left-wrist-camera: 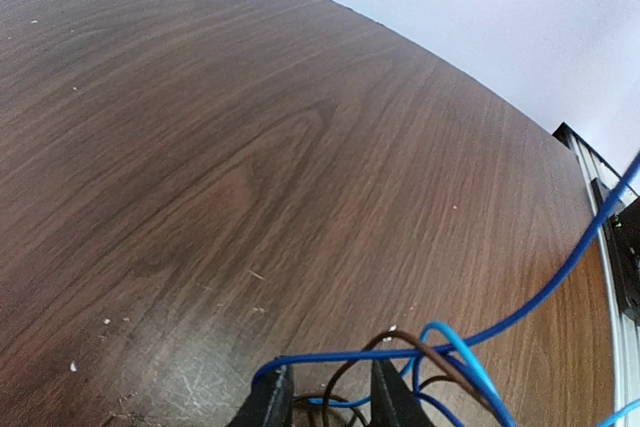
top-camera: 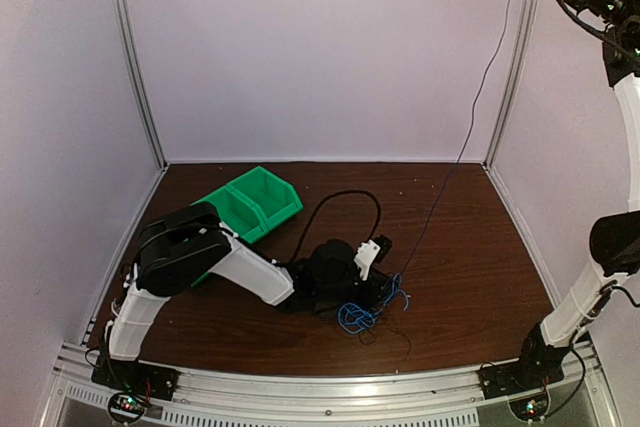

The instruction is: Untangle the cables

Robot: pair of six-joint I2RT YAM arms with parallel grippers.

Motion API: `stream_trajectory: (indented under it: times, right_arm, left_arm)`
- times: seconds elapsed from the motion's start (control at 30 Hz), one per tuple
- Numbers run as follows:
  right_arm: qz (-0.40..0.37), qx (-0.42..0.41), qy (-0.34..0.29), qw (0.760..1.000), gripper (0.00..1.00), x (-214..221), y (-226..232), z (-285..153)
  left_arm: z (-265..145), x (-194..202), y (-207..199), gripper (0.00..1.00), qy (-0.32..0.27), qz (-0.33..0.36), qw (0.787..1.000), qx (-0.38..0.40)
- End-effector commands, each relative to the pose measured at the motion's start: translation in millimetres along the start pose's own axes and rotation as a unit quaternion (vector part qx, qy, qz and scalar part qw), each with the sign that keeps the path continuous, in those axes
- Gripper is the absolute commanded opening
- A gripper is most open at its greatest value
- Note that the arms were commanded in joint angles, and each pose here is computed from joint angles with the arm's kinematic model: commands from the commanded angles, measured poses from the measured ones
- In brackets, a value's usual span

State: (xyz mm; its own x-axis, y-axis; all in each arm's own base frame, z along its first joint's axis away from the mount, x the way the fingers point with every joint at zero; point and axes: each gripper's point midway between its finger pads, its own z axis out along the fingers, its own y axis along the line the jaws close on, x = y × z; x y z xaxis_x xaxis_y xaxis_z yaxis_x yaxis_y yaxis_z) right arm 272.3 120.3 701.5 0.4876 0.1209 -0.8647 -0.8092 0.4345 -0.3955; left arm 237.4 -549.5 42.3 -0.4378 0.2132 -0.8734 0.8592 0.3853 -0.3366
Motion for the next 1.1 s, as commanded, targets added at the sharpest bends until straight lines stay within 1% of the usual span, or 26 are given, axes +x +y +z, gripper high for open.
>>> stream_trajectory:
  times: [0.0,0.03,0.07,0.1,0.13,0.2,0.27,0.37,0.47,0.6,0.7,0.8,0.83,0.9,0.93,0.97,1.07]
  right_arm:
    - [0.006,-0.002,0.004,1.000,0.00,5,3,-4]
    - [0.021,0.002,0.012,1.000,0.00,17,0,-5]
    - [0.045,0.006,0.026,0.999,0.00,38,-6,-8]
    - [0.051,0.010,0.039,0.998,0.00,49,-6,-10]
    - [0.077,0.022,0.063,0.995,0.00,77,-11,-14]
    - [0.094,0.053,0.116,0.987,0.00,125,-12,-27]
    - [0.090,0.087,0.182,0.975,0.00,179,-9,-46]
    - [0.112,0.117,0.279,0.947,0.00,264,12,-83]
    - [0.135,0.132,0.369,0.910,0.00,338,42,-124]
    - [0.152,0.114,0.477,0.858,0.00,410,88,-173]
    - [0.156,0.105,0.533,0.825,0.00,446,110,-202]
    - [0.165,0.096,0.560,0.806,0.00,463,122,-216]
    - [0.170,0.091,0.564,0.803,0.05,467,126,-218]
    - [0.189,0.080,0.569,0.796,0.22,470,134,-220]
    - [0.196,0.071,0.570,0.794,0.29,470,138,-219]
    - [0.200,0.061,0.569,0.795,0.34,466,140,-217]
    - [0.194,0.036,0.576,0.793,0.45,463,152,-211]
  left_arm:
    - [-1,1,0,0.28,-0.004,0.001,1.000,-0.005]
    - [-4,-2,-1,0.26,-0.009,0.005,1.000,-0.005]
    - [-8,-10,-4,0.24,-0.019,0.010,1.000,-0.002]
    - [-13,-17,-7,0.22,-0.029,0.014,0.999,-0.001]
    - [-18,-22,-8,0.20,-0.037,0.017,0.999,-0.001]
    - [-29,-32,-11,0.20,-0.054,0.020,0.998,-0.001]
    - [-37,-37,-13,0.20,-0.062,0.021,0.998,-0.002]
    - [-43,-36,-14,0.20,-0.061,0.021,0.998,-0.001]
    - [-46,-33,-14,0.20,-0.061,0.019,0.998,0.000]
    - [-47,-31,-13,0.20,-0.062,0.020,0.998,-0.001]
    - [-47,-33,-15,0.20,-0.063,0.026,0.998,0.003]
    - [-46,-35,-16,0.22,-0.063,0.029,0.998,0.006]
    - [-46,-35,-17,0.23,-0.063,0.029,0.998,0.007]
    - [-46,-37,-17,0.25,-0.063,0.030,0.998,0.006]
    - [-47,-38,-17,0.26,-0.062,0.030,0.998,0.005]
    - [-48,-40,-18,0.27,-0.063,0.030,0.998,0.002]
    - [-54,-45,-17,0.30,-0.064,0.035,0.997,-0.005]
